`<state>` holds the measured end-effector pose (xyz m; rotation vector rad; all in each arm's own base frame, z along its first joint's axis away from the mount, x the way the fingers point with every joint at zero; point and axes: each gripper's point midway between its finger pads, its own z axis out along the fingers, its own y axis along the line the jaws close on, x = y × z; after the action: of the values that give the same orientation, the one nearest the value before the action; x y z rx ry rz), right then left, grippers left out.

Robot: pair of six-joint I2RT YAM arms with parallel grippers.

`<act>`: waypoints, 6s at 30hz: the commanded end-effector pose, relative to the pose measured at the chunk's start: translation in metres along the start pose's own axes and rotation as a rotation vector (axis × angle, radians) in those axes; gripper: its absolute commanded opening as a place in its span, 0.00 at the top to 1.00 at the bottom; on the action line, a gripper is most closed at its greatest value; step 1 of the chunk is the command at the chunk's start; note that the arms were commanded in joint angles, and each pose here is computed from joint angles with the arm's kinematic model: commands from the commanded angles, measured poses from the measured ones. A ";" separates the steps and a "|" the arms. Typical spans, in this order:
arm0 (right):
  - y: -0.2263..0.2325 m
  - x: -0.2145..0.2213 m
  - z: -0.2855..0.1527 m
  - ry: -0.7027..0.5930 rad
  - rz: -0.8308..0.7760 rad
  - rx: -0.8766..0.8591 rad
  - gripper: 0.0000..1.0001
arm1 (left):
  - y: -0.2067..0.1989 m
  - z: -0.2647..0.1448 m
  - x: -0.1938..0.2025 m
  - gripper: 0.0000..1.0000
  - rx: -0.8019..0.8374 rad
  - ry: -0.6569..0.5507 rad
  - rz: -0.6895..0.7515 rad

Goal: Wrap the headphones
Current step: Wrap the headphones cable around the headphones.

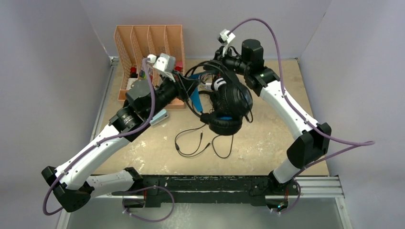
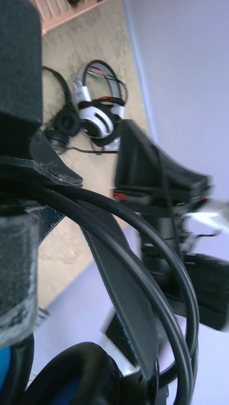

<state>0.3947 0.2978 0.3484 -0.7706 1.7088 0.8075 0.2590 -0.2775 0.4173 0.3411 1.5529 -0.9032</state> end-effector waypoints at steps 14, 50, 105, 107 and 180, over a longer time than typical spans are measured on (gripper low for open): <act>0.118 -0.002 -0.006 -0.684 0.241 -0.653 0.97 | 0.035 -0.059 -0.238 1.00 -0.404 -0.830 -0.420; -0.060 0.183 0.078 0.226 0.321 0.258 1.00 | 0.037 0.052 -0.182 1.00 0.134 -0.356 -1.218; 0.019 0.179 -0.017 0.301 0.392 0.236 1.00 | 0.220 -0.007 -0.120 1.00 -0.366 -0.582 -1.059; 0.006 0.165 -0.015 0.262 0.362 0.243 0.94 | 0.208 -0.002 -0.121 1.00 -0.303 -0.541 -1.068; -0.035 -0.047 0.008 -0.213 0.107 -0.214 1.00 | 0.030 0.013 0.036 1.00 -0.034 0.379 -0.062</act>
<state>0.4528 0.2980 0.3666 -0.6108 1.5494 1.1551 0.2899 -0.2843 0.3818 0.1830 1.9344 -1.2437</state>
